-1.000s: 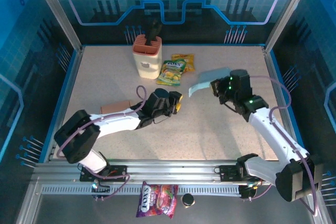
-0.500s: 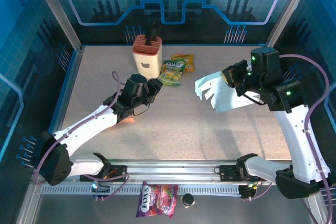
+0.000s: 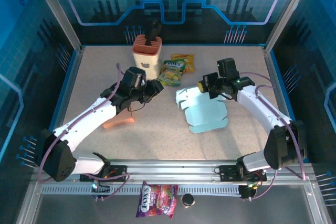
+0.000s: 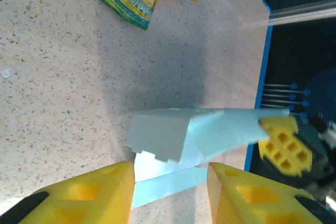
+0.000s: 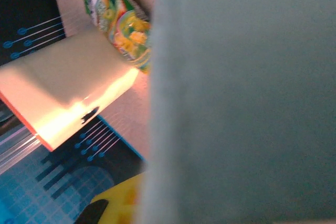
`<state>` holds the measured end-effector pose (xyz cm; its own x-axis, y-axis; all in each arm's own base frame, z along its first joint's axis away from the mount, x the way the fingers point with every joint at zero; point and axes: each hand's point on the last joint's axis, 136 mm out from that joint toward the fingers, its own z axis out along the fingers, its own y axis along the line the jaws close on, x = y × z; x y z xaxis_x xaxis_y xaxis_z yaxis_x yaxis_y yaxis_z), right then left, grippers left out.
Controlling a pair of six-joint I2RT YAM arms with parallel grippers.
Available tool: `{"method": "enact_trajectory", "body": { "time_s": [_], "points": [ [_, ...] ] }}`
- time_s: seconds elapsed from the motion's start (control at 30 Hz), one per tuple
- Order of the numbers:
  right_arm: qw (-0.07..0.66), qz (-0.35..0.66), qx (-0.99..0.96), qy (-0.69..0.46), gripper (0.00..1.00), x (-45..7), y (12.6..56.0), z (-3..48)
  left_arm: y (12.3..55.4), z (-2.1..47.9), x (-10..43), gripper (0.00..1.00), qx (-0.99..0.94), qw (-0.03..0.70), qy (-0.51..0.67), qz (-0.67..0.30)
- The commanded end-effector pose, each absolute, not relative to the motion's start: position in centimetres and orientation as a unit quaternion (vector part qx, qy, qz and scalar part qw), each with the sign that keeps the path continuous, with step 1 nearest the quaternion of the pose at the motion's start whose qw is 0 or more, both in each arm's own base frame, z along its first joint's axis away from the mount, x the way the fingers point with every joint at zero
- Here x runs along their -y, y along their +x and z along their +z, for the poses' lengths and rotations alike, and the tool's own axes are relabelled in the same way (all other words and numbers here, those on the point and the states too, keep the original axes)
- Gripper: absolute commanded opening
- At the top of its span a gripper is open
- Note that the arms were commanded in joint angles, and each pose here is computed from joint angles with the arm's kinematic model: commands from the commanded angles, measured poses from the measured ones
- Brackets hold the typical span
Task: Fold the paper box
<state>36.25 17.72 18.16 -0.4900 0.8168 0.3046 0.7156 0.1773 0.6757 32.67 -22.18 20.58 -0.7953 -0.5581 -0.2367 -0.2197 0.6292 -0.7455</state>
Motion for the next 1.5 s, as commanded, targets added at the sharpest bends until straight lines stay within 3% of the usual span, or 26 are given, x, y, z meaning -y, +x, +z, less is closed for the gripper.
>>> {"method": "enact_trajectory", "body": {
  "time_s": [0.0,0.63,0.97,1.33,1.4,1.47],
  "points": [
    [0.074,0.482,-0.753,0.442,0.0,-19.8,38.9,19.1,31.6,19.8,22.2,0.4,-0.895,0.213,-0.18,-0.349],
    [0.092,0.504,-0.802,0.307,0.0,-20.5,37.4,12.1,29.3,13.8,20.8,0.33,-0.92,0.216,-0.096,-0.313],
    [0.104,0.508,-0.808,0.28,0.0,-20.7,37.4,11.9,30.5,11.3,22.3,0.34,-0.924,0.229,0.004,-0.306],
    [0.102,0.511,-0.803,0.29,0.0,-20.7,37.6,11.6,34.6,14.0,24.8,0.45,-0.916,0.249,0.026,-0.314],
    [0.103,0.513,-0.801,0.292,0.0,-20.7,37.7,11.6,34.6,13.7,24.8,0.52,-0.922,0.237,0.032,-0.303],
    [0.102,0.514,-0.799,0.293,0.0,-20.8,37.7,11.7,34.4,13.0,24.9,0.53,-0.929,0.219,0.04,-0.295]
  ]
}}
